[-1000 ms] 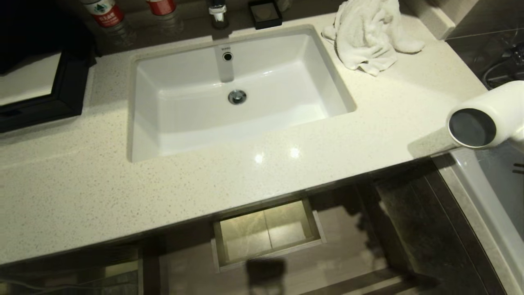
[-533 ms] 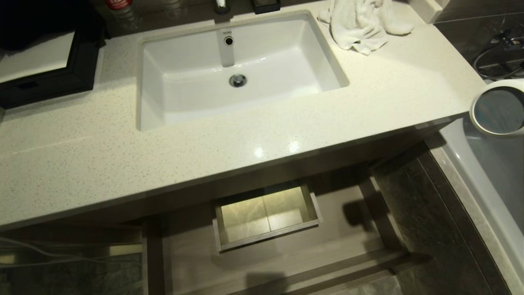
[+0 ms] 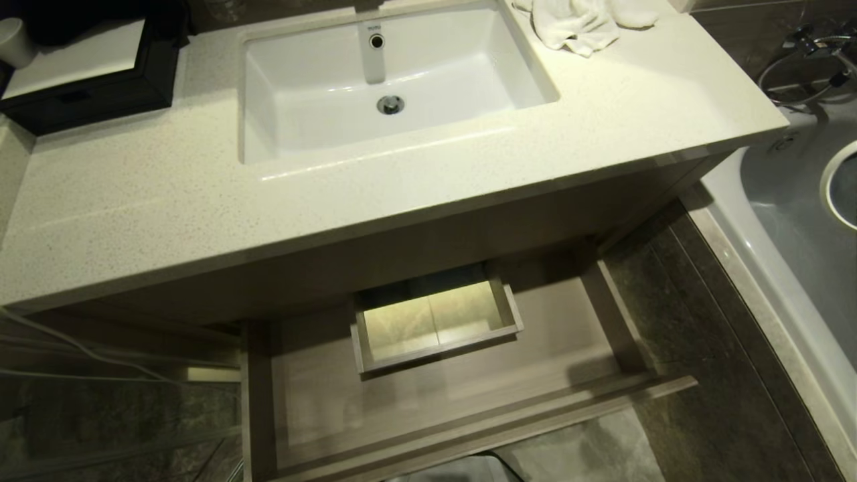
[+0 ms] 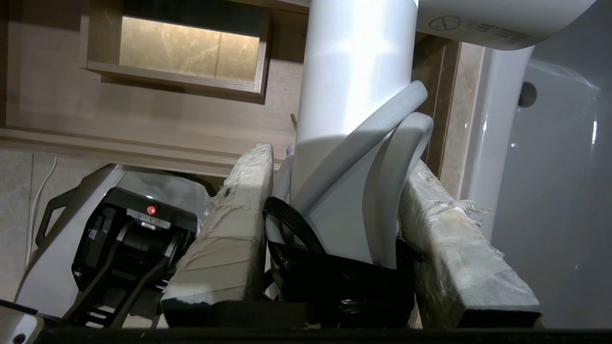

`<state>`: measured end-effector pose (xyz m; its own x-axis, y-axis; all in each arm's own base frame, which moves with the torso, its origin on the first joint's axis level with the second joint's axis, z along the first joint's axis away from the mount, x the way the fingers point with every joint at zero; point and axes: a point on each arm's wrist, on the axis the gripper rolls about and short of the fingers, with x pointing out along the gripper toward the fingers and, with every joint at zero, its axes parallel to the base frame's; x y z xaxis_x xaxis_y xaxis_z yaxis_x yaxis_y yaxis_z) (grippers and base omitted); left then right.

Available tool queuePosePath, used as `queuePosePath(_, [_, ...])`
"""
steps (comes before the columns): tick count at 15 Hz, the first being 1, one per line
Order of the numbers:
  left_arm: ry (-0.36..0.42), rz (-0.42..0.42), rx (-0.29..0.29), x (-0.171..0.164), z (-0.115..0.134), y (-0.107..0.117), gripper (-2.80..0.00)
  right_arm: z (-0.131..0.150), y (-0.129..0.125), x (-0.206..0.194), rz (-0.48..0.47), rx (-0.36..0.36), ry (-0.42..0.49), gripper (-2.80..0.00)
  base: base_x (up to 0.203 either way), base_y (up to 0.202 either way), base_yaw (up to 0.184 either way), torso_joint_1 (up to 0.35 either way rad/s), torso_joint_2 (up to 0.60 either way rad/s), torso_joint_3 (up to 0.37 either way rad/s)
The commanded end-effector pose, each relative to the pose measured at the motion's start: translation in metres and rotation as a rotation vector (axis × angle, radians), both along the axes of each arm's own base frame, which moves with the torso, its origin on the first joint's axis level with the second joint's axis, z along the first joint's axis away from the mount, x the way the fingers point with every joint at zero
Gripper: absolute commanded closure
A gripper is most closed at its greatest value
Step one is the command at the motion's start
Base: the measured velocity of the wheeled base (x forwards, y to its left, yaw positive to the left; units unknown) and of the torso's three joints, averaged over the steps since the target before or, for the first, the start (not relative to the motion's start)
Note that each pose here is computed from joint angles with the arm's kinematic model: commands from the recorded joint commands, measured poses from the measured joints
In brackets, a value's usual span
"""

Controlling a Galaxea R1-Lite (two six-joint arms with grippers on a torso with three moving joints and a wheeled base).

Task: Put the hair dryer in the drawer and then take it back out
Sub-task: Put it into the drawer

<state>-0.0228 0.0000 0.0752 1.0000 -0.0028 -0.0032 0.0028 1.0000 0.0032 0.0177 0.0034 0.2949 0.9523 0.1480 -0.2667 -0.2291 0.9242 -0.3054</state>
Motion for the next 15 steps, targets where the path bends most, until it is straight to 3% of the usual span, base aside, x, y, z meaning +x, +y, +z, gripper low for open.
queuePosePath(1, [0.001,0.0,0.0,0.0,0.0,0.0,0.0,-0.01,0.0,-0.025,0.002,-0.005,-0.058,0.0,0.0,0.0,0.0,-0.262,0.03,-0.231])
queuePosePath(4, [0.001,0.001,0.0,0.0,0.0,0.0,0.0,-0.026,0.001,-0.042,0.0,-0.01,-0.08,0.0,0.0,0.0,0.0,-0.252,0.0,-0.253])
queuePosePath(11, [0.0,0.0,0.0,0.0,0.0,0.0,0.0,-0.037,0.001,-0.052,-0.018,-0.015,-0.105,0.0,0.0,0.0,0.0,-0.218,-0.07,-0.285])
queuePosePath(15, [0.0,0.001,0.0,0.0,0.0,0.0,0.0,-0.043,0.0,-0.054,-0.047,-0.02,-0.104,0.0,0.0,0.0,0.0,-0.215,0.21,0.002])
